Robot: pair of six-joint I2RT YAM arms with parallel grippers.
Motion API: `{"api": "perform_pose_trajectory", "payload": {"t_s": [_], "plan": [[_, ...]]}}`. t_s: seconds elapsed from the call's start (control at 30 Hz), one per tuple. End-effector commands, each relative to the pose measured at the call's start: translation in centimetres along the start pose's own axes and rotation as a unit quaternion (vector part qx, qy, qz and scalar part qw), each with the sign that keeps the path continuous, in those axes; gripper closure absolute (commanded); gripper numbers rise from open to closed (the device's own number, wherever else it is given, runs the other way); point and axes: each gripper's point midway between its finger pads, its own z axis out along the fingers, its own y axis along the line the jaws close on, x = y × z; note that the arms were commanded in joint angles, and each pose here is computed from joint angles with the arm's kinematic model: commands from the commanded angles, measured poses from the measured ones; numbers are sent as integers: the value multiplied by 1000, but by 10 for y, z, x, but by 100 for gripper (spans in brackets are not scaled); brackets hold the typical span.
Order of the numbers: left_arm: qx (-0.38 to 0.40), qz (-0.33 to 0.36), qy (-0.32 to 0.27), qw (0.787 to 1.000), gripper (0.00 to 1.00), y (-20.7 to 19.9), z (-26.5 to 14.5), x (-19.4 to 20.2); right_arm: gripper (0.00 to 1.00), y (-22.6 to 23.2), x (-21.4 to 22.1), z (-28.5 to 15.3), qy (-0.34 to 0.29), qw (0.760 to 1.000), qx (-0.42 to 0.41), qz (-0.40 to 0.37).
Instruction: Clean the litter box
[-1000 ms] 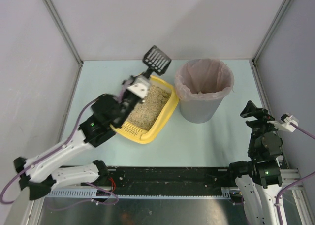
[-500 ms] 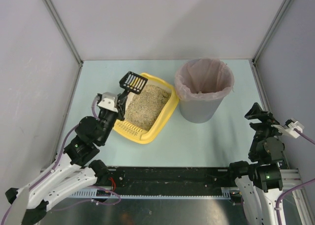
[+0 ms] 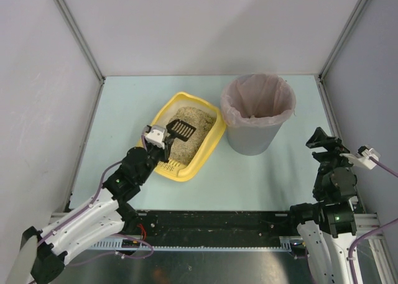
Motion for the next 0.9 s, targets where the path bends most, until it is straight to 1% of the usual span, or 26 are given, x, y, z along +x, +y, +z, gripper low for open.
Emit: {"api": "perform_pose_trajectory", "payload": {"t_s": [0.0, 0.03, 0.1, 0.13, 0.3, 0.5, 0.53, 0.57, 0.63, 0.67, 0.77, 0.87], "plan": [[26, -60, -65, 996, 100, -13, 10, -27, 19, 10, -10, 3, -13, 1000, -11, 26], [26, -63, -77, 995, 100, -13, 12, -31, 19, 11, -9, 4, -11, 1000, -11, 26], [17, -59, -67, 996, 100, -12, 19, -21, 19, 12, -6, 5, -6, 1000, -13, 24], [18, -63, -78, 995, 100, -13, 21, -25, 19, 12, -5, 6, -4, 1000, -13, 25], [22, -66, -75, 995, 100, -17, 35, -10, 19, 15, -1, 8, 3, 1000, -16, 24], [30, -63, -52, 996, 100, -17, 56, 8, 19, 15, 1, 10, 7, 1000, -15, 23], [29, -64, -56, 996, 100, -16, 57, 8, 19, 15, 1, 10, 7, 1000, -15, 23], [27, -64, -43, 997, 100, -15, 60, 19, 19, 16, 1, 10, 7, 1000, -16, 24], [36, -68, -44, 996, 100, -17, 63, 24, 19, 16, 1, 10, 6, 1000, -15, 23], [39, -66, -31, 997, 100, -18, 65, 34, 19, 15, 2, 10, 8, 1000, -14, 21], [54, -61, -20, 996, 100, -24, 71, 43, 19, 15, 2, 11, 8, 1000, -13, 20], [54, -56, 5, 997, 100, -25, 77, 61, 19, 16, 2, 10, 9, 1000, -17, 21]]}}
